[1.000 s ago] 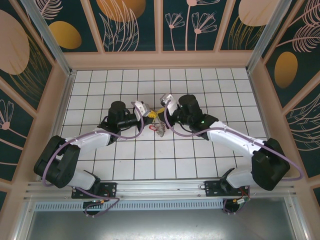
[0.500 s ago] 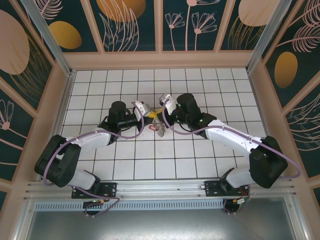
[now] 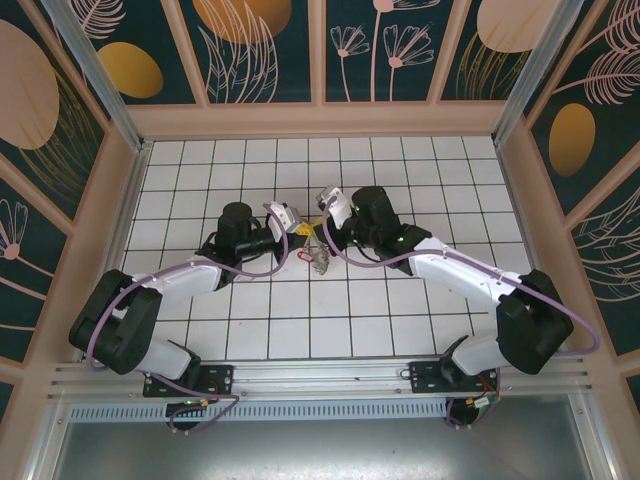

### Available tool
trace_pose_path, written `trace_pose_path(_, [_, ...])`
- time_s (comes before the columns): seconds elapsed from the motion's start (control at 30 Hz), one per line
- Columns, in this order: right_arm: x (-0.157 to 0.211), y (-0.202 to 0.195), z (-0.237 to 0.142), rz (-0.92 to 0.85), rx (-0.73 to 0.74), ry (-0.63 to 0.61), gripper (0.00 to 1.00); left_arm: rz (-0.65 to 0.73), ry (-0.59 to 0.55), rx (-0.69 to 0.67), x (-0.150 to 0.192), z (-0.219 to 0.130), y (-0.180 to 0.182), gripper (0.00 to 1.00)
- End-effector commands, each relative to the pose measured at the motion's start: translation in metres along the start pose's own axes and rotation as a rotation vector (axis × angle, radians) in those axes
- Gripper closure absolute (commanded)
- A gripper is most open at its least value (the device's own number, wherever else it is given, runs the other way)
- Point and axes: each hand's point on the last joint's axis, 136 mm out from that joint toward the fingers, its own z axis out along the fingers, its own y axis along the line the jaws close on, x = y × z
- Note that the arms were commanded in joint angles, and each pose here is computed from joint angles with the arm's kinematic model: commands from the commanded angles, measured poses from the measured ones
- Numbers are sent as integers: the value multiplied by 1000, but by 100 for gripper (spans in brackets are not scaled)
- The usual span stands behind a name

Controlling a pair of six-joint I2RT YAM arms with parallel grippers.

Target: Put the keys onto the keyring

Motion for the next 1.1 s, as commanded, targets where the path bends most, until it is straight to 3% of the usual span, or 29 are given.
trace_pose_path(0.0, [-11, -4, -4, 11, 30, -28, 100, 68, -103, 9, -31, -2, -3, 100])
trace_pose_path(0.27, [-6, -28, -11, 176, 73, -43, 100, 6, -165, -31, -30, -6, 0, 100])
trace_pose_path(0.5, [-26, -8, -18, 107, -7, -129, 100, -2, -156, -30, -26, -4, 1, 96])
trace_pose_path(1.07, [-29, 10, -17, 22, -60, -118, 100, 45, -76, -19, -21, -1, 1, 83])
